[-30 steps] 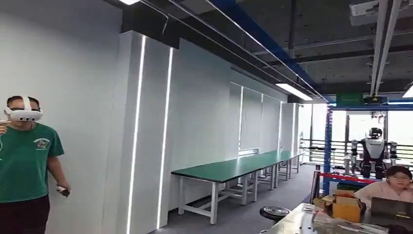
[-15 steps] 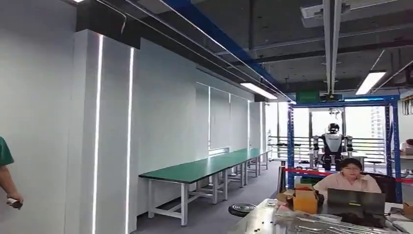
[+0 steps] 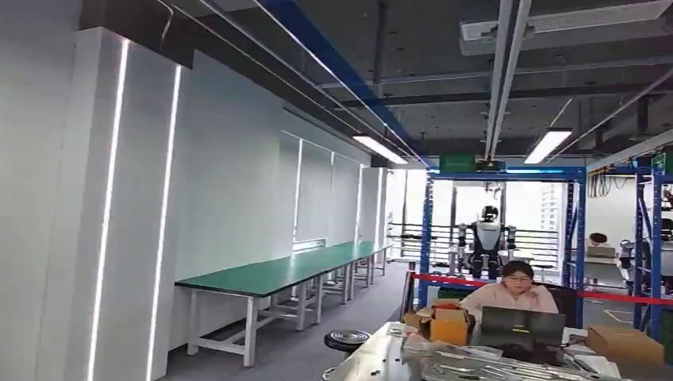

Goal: Take the parts from the cabinet and place them on the table.

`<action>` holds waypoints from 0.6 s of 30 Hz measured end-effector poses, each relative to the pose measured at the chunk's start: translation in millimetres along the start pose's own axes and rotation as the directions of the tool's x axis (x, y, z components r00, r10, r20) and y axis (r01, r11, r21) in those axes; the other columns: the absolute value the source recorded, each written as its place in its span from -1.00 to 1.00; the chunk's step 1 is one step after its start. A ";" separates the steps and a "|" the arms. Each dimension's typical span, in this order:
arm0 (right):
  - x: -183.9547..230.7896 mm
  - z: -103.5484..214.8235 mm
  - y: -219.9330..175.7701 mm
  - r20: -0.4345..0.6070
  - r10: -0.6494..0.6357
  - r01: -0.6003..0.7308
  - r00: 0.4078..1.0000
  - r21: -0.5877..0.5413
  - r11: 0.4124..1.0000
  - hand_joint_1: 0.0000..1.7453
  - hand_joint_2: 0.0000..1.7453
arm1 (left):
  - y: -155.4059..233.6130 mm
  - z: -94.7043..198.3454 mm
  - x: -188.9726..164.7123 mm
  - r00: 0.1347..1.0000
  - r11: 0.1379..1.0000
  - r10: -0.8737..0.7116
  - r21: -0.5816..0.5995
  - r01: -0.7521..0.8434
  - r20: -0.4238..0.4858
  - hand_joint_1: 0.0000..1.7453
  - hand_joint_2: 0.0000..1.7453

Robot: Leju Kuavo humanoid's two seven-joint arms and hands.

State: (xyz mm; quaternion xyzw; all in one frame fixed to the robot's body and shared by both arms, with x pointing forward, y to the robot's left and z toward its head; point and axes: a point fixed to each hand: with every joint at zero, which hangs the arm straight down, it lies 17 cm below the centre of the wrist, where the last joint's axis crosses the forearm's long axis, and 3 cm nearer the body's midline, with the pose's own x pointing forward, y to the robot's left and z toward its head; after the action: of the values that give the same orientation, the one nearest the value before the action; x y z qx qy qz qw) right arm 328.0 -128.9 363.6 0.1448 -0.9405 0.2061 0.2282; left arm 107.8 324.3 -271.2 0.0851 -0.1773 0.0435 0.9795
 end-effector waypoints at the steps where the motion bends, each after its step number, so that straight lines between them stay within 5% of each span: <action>1: -0.4 0.2 -0.8 -0.001 0.001 -0.001 1.000 -0.002 1.000 1.00 1.00 | 0.0 0.0 0.2 1.000 1.000 0.000 0.000 0.000 0.000 -1.00 1.00; 18: 2.4 -0.6 -4.0 0.009 0.006 -0.006 1.000 -0.007 1.000 1.00 1.00 | -0.3 0.0 0.5 1.000 1.000 -0.001 -0.003 0.001 0.002 -1.00 1.00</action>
State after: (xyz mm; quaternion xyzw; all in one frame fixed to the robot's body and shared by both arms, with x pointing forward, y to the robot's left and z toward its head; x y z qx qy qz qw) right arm 327.7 -132.5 366.5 0.1419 -0.9427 0.2028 0.2239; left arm 108.3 324.0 -271.1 0.0838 -0.1782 0.0425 0.9795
